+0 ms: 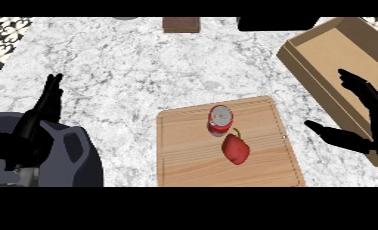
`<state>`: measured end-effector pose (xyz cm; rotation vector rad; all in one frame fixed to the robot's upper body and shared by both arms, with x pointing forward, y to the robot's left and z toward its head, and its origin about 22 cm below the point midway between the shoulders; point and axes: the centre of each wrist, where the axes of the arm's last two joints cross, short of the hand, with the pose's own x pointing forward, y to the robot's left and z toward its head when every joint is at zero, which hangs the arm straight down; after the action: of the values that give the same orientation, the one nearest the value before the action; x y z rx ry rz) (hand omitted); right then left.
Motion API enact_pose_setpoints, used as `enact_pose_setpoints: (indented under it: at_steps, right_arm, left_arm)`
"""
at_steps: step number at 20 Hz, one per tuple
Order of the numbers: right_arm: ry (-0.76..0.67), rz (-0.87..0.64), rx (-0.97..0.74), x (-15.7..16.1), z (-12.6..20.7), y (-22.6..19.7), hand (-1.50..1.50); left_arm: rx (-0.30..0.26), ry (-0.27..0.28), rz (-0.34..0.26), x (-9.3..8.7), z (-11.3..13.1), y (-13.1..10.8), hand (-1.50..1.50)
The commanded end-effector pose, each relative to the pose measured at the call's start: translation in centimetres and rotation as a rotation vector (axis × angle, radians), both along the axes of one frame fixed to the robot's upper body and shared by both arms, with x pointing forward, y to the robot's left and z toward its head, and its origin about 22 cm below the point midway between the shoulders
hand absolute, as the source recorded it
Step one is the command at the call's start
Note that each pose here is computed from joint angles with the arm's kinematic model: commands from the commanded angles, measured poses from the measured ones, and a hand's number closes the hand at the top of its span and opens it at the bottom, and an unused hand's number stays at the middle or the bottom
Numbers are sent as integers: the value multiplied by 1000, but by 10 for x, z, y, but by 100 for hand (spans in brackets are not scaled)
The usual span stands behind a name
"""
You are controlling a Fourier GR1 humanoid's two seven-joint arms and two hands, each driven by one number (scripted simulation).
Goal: Pick the can from the cutting board and place it in the cardboard box
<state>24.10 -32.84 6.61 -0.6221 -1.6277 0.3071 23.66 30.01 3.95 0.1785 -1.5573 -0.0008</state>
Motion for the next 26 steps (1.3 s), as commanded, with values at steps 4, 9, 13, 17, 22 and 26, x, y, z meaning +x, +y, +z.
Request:
enact_pose_setpoints:
  at_steps: [4, 9, 13, 17, 22, 26]
  right_arm:
    - [366, 233, -248, -5, 45, 13, -150]
    - [466, 294, -214, -9, 93, 43, -150]
    - [431, 314, -133, 6, 109, 88, -150]
    - [454, 348, -117, 5, 119, 104, -150]
    - [502, 304, -169, 2, 106, 122, -150]
    - [544, 282, -161, 9, 104, 140, -150]
  left_arm:
    - [-124, -2, 4, 12, 5, -23, 0]
    - [-135, 11, -9, 10, 17, -26, 0]
    - [-144, -5, -35, 11, 11, -46, 0]
    - [-143, 4, -24, 14, 11, -46, 0]
    - [-123, 12, -7, 10, -11, -44, 0]
    - [-134, 8, -1, 17, 23, -41, 0]
